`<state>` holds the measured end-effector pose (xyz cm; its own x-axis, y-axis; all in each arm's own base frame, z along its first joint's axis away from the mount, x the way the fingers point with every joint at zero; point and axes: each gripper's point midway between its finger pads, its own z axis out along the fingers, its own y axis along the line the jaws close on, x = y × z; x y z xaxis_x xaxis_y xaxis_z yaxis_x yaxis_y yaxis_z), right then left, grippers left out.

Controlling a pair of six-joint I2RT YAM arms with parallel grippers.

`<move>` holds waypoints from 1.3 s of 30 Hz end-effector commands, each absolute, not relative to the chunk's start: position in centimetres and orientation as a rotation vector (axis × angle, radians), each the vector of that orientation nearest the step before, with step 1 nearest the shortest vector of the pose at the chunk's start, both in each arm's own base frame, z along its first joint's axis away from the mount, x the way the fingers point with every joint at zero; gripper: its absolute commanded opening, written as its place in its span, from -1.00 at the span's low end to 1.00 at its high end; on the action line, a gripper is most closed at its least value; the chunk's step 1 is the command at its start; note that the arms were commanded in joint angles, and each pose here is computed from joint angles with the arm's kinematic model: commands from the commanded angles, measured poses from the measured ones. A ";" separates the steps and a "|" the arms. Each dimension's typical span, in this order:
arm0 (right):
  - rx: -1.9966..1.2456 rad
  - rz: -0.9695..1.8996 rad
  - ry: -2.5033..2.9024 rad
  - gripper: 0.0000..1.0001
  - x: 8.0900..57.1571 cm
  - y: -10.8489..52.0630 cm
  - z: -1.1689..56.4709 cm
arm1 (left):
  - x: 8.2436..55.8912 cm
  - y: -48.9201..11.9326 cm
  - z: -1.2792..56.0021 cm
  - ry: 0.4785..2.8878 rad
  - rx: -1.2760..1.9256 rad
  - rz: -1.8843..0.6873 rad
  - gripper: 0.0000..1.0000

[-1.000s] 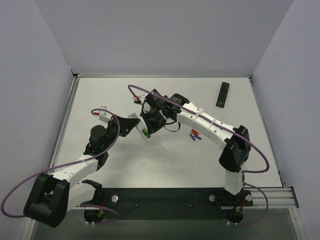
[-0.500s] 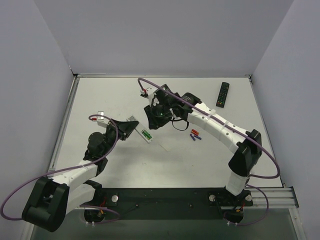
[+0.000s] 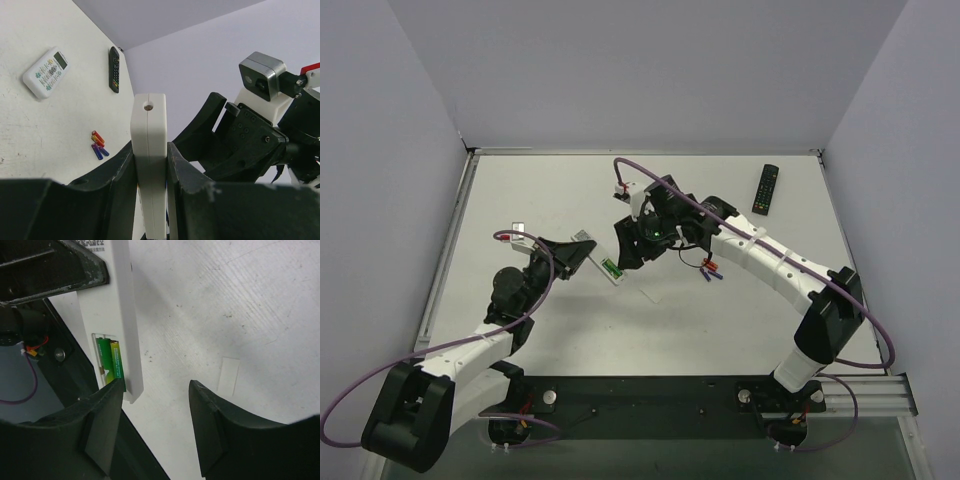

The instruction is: Load the batteries into the remote control

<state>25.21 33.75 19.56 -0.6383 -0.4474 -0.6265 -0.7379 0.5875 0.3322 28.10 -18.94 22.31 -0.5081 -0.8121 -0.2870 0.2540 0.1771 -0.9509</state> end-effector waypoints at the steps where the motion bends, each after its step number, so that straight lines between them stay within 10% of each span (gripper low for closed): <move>1: -0.916 0.990 2.278 0.03 24.4 36.0 21.1 | 27.8 -19.1 25.8 1.455 -0.454 -1.522 -1.00; 27: -0.840 1.182 2.358 -0.58 24.3 36.4 18.7 | 27.3 -18.9 28.6 1.334 -0.450 -1.607 -1.00; 39: -0.854 0.782 2.410 0.11 27.7 30.8 16.4 | 28.2 -17.1 22.2 1.514 -0.462 -1.295 -1.00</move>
<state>26.20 34.01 18.19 -0.7390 -0.3314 -0.5865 -0.6555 0.5546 0.5125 28.08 -18.36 22.78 -0.4604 -0.8142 -0.3537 0.2990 0.2329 -0.9254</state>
